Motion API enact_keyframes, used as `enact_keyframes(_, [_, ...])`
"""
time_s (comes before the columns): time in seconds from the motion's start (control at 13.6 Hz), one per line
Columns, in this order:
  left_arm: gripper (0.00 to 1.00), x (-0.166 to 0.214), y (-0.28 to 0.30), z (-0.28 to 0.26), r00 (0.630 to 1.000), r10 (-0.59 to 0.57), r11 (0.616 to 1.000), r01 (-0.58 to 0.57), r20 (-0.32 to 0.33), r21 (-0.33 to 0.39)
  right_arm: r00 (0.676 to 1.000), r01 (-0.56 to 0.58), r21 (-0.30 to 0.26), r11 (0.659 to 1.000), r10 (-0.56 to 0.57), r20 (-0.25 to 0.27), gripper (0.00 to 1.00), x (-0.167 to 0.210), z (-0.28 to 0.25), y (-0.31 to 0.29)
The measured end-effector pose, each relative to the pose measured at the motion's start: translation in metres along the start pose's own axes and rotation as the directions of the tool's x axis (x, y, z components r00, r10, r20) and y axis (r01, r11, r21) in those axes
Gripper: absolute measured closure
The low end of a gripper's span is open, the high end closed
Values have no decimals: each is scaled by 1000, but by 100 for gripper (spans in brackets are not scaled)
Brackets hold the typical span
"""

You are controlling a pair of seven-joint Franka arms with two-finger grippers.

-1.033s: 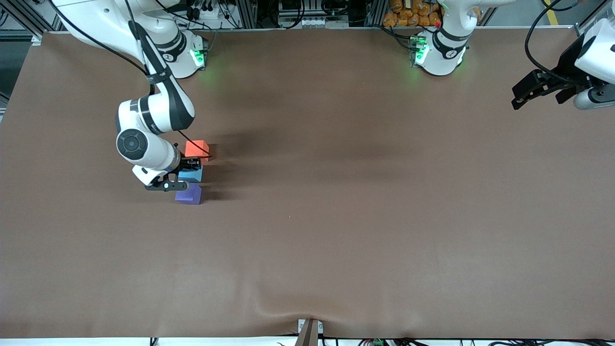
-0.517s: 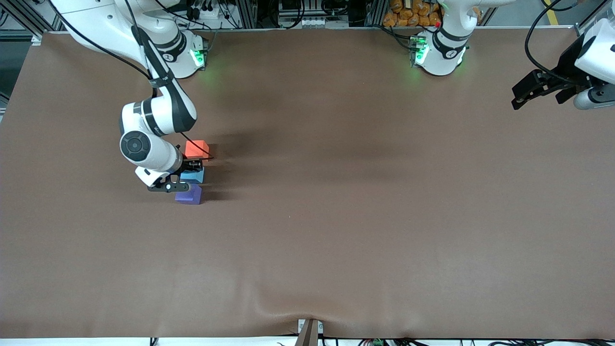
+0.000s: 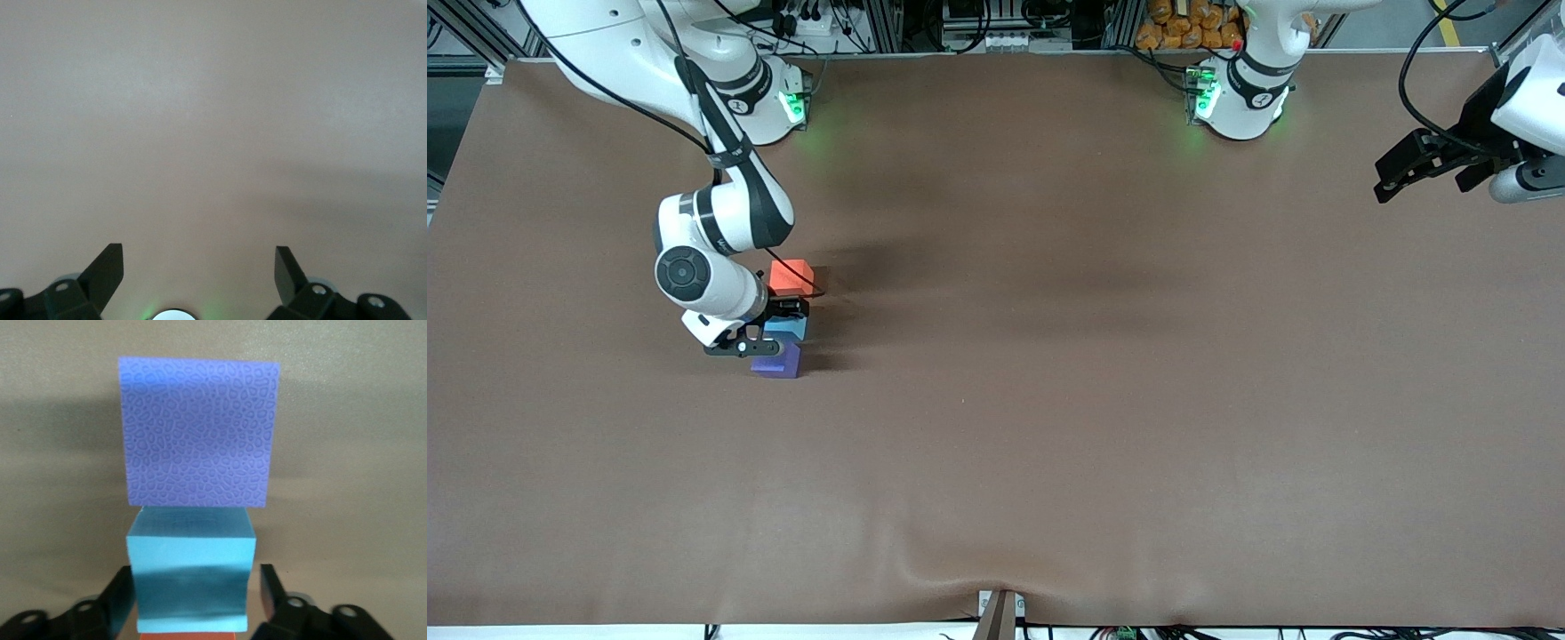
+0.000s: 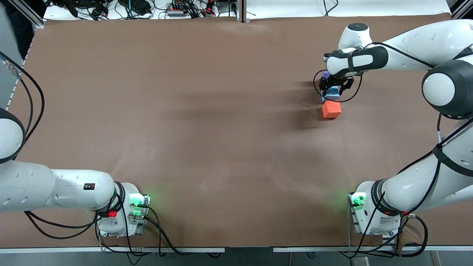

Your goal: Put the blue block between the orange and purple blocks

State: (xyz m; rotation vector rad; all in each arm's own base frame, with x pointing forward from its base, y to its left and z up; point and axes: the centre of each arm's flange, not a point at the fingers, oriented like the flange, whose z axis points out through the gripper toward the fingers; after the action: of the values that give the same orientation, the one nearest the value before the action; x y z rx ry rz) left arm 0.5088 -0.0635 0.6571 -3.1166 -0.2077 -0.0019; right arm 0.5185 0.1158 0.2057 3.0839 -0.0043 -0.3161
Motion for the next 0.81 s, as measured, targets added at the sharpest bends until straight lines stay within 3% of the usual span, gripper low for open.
enact_keyframes(0.07, [0, 0, 0, 0, 1000, 0, 1000, 0, 0, 0, 1000, -2, 0, 1000, 2, 3, 1, 0, 0, 1])
enact_keyframes(0.3, [0, 1, -2, 0, 1000, -4, 1000, 4, 0, 0, 999, -2, -10, 1000, 3, 44, 0, 6, -21, 0])
enact_keyframes(0.44, [0, 1, -3, 0, 1000, -6, 1000, 6, 0, 0, 999, -3, -8, 1000, 3, 52, 0, 20, -65, -4])
enact_keyframes(0.59, [0, 1, -3, 0, 1000, -6, 1000, 6, 0, 0, 1000, -4, 6, 1000, 4, 19, 0, 36, -122, -10])
enact_keyframes(0.81, [0, 1, -3, 0, 1000, -7, 1000, 7, 0, 0, 996, -4, 36, 999, 7, -87, 0, 56, -203, -13])
